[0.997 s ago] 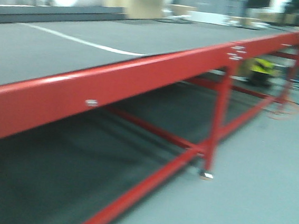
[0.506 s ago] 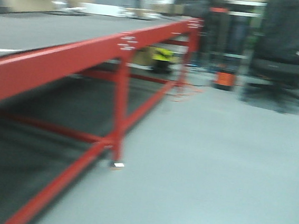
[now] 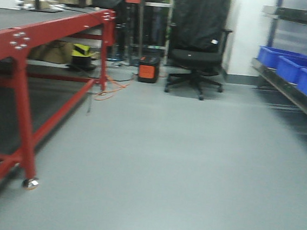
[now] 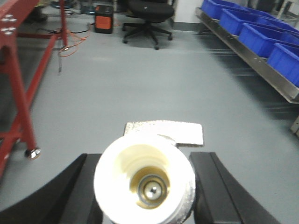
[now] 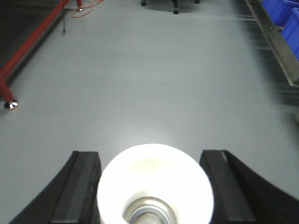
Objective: Place valve from conveyor to right shelf box
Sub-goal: 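Drive the base with held valves to the shelf of blue bins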
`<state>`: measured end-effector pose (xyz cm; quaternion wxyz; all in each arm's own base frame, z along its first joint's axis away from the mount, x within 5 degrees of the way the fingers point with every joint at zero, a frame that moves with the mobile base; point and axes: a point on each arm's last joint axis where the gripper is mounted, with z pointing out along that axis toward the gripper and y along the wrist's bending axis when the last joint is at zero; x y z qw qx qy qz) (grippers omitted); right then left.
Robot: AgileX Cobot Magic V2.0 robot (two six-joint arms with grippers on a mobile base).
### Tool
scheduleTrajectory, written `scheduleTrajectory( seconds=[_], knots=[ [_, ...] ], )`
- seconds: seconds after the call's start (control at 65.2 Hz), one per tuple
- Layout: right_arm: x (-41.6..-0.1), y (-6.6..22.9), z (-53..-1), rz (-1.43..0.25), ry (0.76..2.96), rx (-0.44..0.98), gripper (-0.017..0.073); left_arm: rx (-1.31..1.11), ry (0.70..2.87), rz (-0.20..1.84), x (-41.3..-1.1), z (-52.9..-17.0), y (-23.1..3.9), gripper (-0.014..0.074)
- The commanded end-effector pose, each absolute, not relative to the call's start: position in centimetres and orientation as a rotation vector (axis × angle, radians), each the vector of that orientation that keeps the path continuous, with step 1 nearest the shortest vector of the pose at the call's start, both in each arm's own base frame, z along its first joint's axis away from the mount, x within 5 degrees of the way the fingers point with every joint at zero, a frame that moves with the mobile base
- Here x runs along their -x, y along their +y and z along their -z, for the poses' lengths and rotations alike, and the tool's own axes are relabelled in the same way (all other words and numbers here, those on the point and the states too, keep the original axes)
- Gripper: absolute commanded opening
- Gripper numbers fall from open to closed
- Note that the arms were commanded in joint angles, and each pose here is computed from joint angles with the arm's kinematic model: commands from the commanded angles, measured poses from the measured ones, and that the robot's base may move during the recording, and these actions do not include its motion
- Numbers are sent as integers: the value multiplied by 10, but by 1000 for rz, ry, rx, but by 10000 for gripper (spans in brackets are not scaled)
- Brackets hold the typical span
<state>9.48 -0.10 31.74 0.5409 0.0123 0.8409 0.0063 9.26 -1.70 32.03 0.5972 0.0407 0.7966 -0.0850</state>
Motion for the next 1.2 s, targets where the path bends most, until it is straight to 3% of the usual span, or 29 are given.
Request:
scheduleTrajectory(
  seconds=[0.0, 1.181],
  knots=[
    [-96, -2, -328, 0, 1906, -32, -162, -83, 1789, 201, -92, -327, -17, -111],
    [-96, -2, -328, 0, 1906, -32, -162, -81, 1789, 200, -92, -327, -16, -111]
  ],
)
